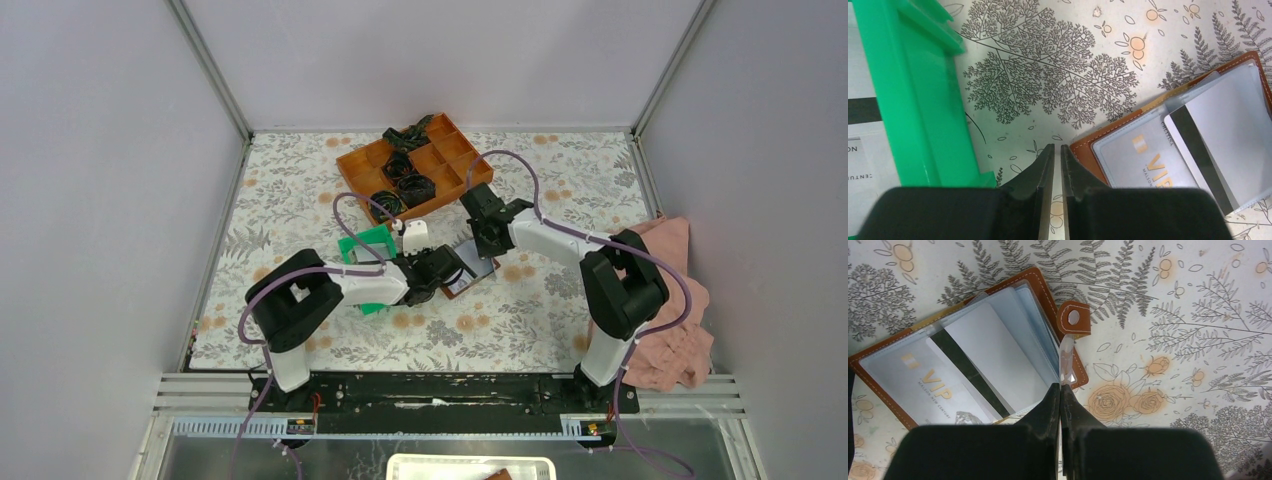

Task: Put the credit cards into the card holder
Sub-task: Adjust the card holder at the center of the board.

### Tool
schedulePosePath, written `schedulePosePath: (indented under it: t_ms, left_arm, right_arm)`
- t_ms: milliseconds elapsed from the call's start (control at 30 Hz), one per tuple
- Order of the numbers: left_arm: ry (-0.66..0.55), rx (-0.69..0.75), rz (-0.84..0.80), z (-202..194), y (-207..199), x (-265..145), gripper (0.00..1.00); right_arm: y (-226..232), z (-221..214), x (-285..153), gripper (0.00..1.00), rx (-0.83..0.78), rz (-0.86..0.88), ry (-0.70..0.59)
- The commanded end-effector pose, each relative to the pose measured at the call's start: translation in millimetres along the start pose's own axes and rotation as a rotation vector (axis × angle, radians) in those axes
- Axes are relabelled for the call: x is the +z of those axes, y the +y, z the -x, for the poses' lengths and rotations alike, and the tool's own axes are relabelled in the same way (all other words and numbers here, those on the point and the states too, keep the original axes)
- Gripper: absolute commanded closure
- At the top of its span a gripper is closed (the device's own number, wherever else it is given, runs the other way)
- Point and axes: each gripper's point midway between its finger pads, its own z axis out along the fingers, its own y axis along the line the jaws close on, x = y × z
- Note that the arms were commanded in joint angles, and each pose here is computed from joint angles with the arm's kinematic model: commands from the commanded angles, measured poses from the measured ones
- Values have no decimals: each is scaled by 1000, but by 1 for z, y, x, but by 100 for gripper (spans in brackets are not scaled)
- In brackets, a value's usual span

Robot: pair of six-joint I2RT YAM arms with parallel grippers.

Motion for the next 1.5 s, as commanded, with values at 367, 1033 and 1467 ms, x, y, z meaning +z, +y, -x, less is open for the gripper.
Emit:
schedulePosePath:
  t_ms: [367,1033,1467]
  left_arm:
    - [-8,-20,-2,2,3,4,83]
    - [-79,-1,19,58,4,18,83]
    - [-129,-25,-47,87,3,-19,81]
  right_arm:
    - [35,-12,-15,100,105,136,-19]
    - [36,-18,-26,100,228,93,-92]
    - [20,3,-45,100,201,51,-200]
